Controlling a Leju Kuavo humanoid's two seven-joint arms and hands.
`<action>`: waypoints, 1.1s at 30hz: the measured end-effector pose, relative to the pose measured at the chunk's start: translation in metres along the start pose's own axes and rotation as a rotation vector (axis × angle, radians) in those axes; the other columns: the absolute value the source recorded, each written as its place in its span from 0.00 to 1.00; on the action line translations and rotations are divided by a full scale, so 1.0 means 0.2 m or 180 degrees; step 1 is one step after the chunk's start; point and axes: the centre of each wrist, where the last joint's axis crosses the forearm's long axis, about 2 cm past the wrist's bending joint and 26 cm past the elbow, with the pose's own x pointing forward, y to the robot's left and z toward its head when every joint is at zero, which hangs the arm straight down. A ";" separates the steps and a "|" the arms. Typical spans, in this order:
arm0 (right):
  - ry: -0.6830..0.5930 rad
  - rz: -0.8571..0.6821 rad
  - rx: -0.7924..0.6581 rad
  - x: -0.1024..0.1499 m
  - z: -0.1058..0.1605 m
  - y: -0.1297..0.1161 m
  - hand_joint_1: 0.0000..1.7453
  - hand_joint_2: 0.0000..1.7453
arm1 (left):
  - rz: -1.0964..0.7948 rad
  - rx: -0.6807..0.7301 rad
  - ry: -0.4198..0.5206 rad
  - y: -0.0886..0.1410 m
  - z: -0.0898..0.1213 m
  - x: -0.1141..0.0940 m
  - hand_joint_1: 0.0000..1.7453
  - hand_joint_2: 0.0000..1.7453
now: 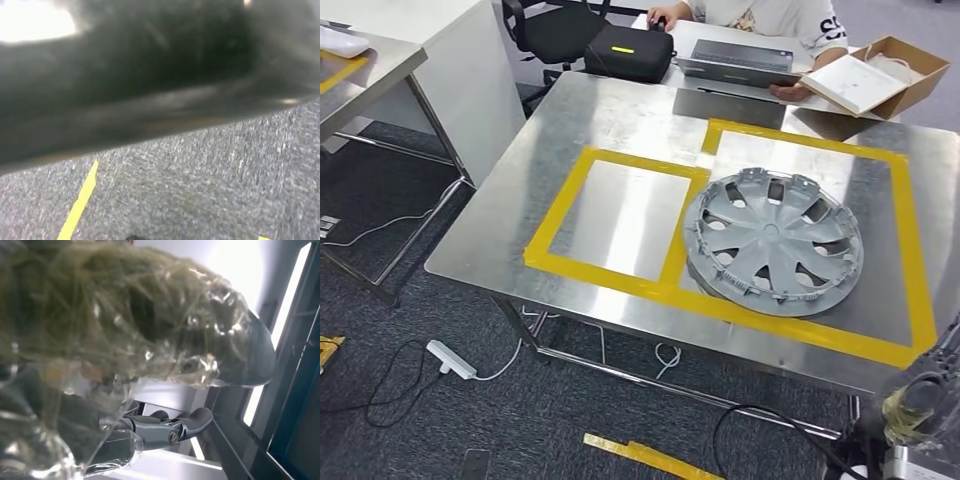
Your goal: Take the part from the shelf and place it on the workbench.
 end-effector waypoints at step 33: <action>0.0765 -0.0088 -0.0238 -0.02 0.27 -0.09 0.00 0.00 | 0.0226 0.0145 0.0091 0.01 0.01 -0.03 0.00 0.00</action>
